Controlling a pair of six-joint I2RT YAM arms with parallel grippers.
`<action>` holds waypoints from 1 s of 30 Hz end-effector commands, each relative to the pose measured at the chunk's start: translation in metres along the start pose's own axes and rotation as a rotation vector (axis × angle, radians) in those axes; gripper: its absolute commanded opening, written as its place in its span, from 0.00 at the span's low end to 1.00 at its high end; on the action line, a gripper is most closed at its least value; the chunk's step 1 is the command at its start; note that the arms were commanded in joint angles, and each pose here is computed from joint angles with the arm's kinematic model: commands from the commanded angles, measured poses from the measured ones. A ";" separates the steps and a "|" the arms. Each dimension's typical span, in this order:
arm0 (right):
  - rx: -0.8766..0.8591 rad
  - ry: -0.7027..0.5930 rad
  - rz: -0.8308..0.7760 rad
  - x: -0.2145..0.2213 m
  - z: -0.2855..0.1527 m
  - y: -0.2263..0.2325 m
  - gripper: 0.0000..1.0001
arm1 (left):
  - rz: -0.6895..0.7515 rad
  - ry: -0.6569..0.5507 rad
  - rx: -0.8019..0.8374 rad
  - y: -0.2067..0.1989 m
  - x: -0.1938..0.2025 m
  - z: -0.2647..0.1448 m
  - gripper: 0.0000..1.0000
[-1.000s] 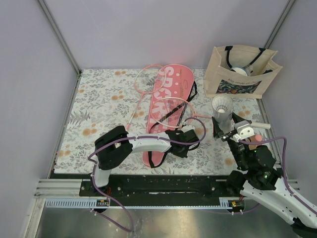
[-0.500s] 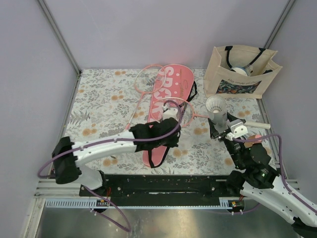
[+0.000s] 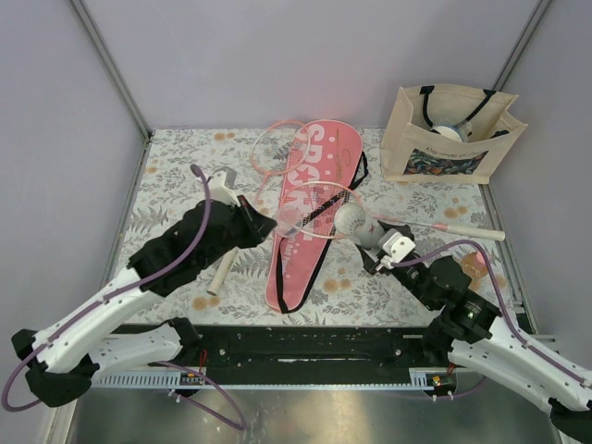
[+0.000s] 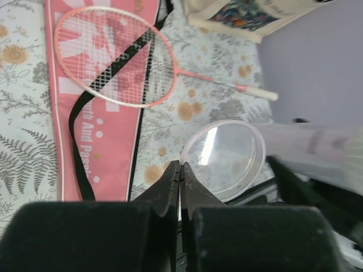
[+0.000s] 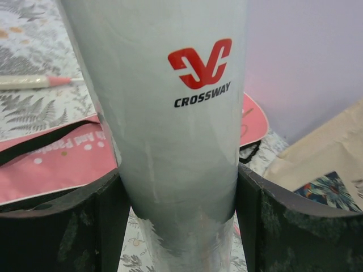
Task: Pack up the badminton gear
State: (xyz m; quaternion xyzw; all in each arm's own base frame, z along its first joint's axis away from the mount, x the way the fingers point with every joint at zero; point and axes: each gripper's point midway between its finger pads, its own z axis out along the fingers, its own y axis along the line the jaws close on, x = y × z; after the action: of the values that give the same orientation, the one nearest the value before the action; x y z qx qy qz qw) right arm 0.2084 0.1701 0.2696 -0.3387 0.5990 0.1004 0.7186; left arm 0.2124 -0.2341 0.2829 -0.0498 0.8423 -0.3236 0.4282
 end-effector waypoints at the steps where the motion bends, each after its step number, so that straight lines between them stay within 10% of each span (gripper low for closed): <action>1: -0.153 -0.046 -0.051 -0.011 0.010 0.026 0.62 | -0.021 -0.065 0.140 -0.024 -0.024 -0.034 0.00; 30: -0.380 -0.056 -0.050 -0.006 0.025 0.074 0.62 | -0.001 0.170 0.292 -0.055 0.019 -0.025 0.00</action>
State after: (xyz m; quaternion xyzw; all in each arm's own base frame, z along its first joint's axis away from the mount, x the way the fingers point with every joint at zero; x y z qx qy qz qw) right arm 0.1899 0.2364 0.2194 -0.4965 0.5722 0.1772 0.6282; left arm 0.1694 -0.2632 0.3081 0.0450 0.8296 -0.4234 0.3612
